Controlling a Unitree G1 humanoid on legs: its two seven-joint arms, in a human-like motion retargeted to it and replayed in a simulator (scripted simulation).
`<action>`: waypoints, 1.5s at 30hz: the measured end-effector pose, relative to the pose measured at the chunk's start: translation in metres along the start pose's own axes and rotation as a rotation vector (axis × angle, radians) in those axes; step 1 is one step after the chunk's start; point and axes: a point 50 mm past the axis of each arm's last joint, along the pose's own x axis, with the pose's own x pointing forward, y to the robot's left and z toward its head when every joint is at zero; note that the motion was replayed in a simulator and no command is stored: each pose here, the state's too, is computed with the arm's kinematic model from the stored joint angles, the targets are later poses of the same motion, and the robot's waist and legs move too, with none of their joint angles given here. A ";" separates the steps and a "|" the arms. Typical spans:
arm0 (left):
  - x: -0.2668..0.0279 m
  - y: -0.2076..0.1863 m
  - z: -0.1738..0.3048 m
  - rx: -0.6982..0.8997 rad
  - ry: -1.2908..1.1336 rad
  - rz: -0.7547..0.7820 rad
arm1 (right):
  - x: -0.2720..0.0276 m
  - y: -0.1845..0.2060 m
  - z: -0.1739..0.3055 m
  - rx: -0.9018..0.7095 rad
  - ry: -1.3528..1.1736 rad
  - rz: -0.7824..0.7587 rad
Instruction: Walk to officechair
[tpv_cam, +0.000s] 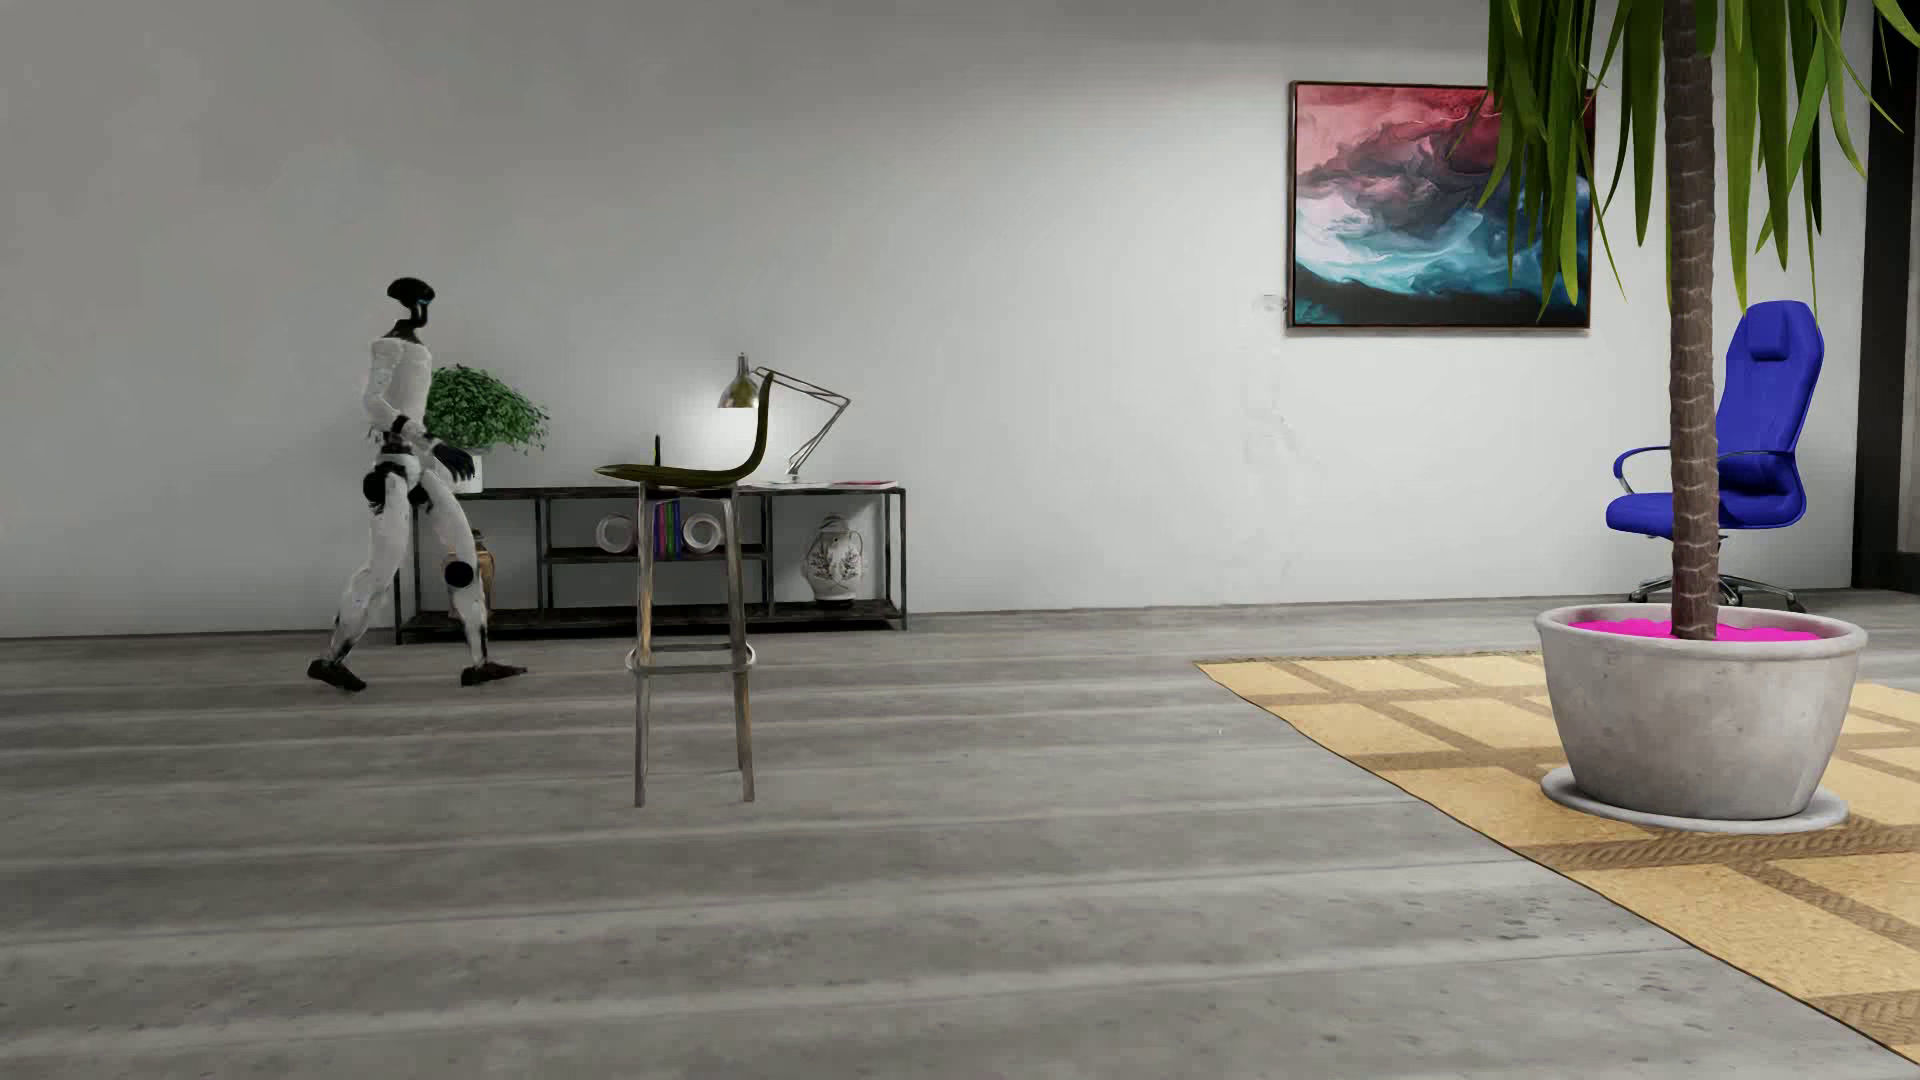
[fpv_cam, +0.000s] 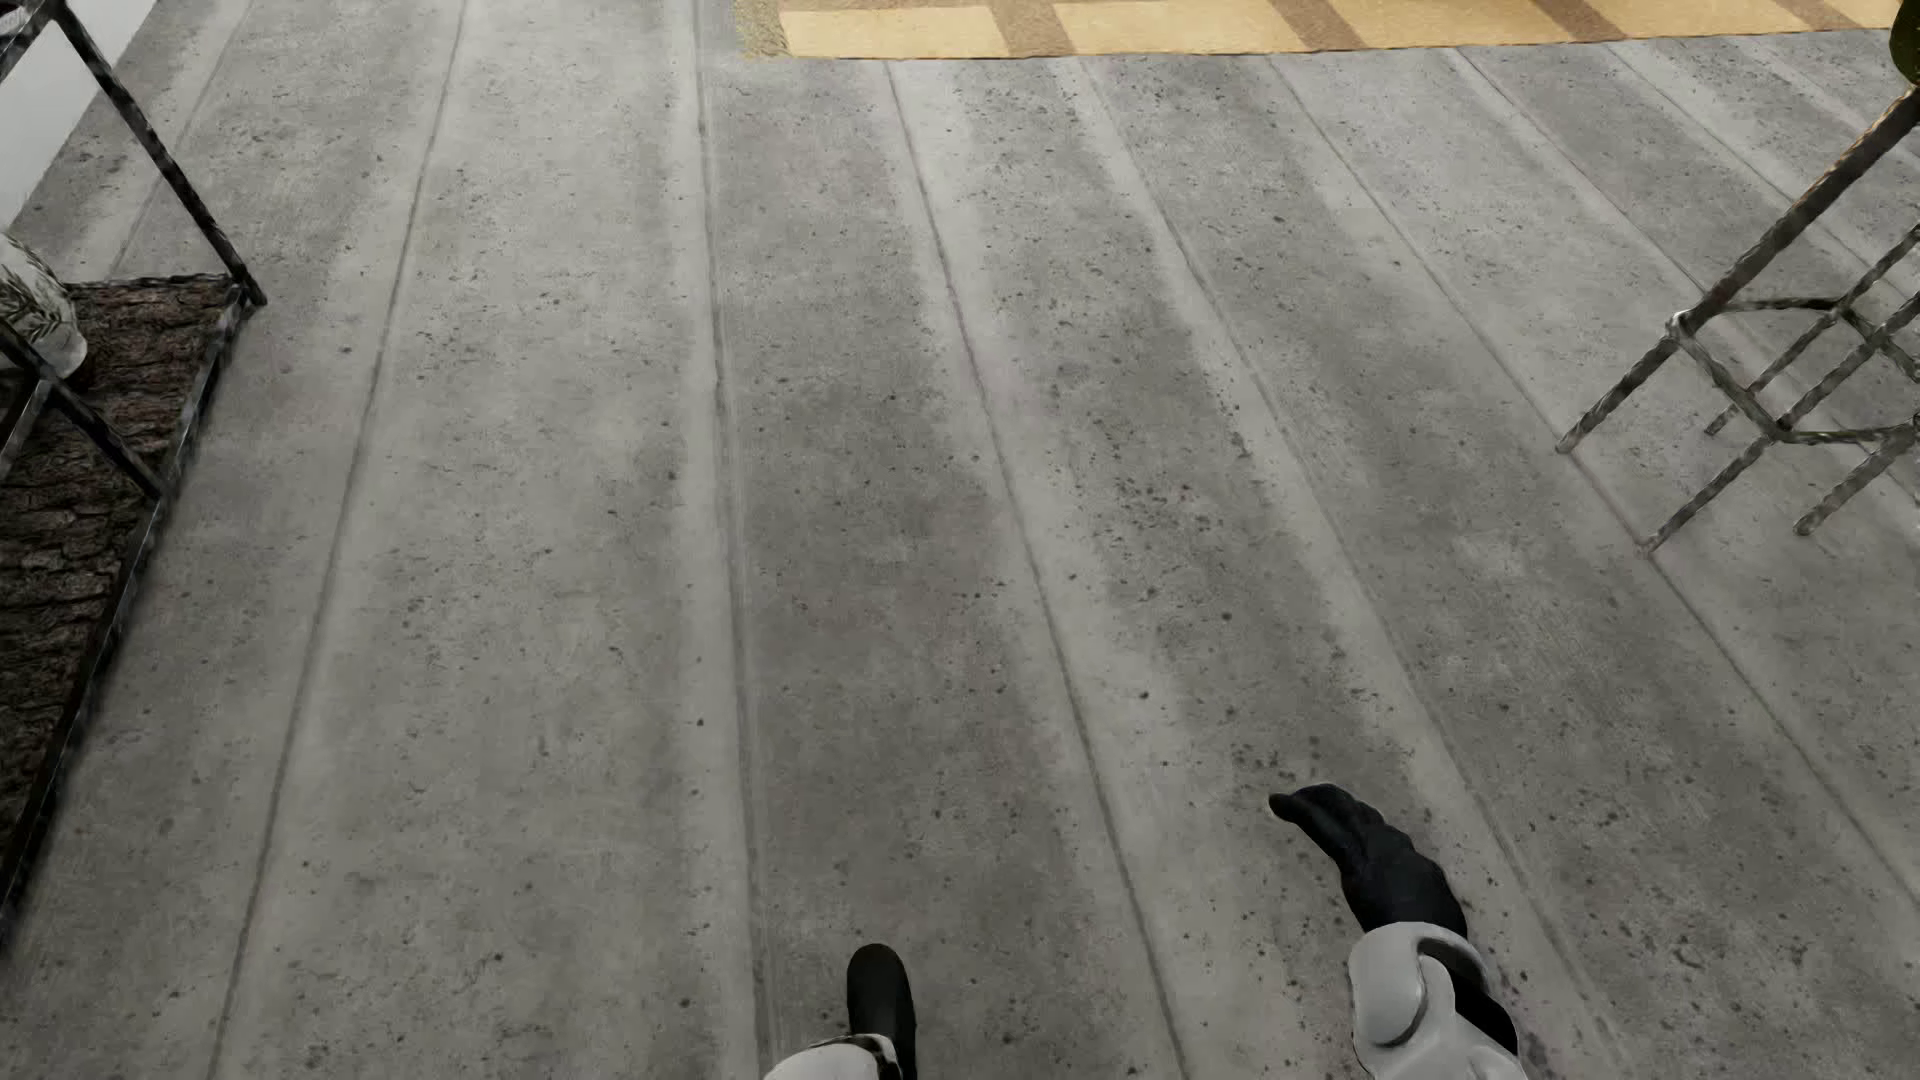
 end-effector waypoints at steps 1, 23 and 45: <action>-0.001 -0.007 0.004 0.044 0.003 -0.043 | -0.002 -0.002 -0.009 0.000 0.042 -0.015; -0.076 0.154 0.173 -0.031 -0.640 0.585 | -0.124 0.134 -0.103 -0.077 0.584 0.595; -0.044 0.106 0.142 -0.064 -0.505 0.412 | -0.059 0.088 -0.085 -0.323 0.351 0.573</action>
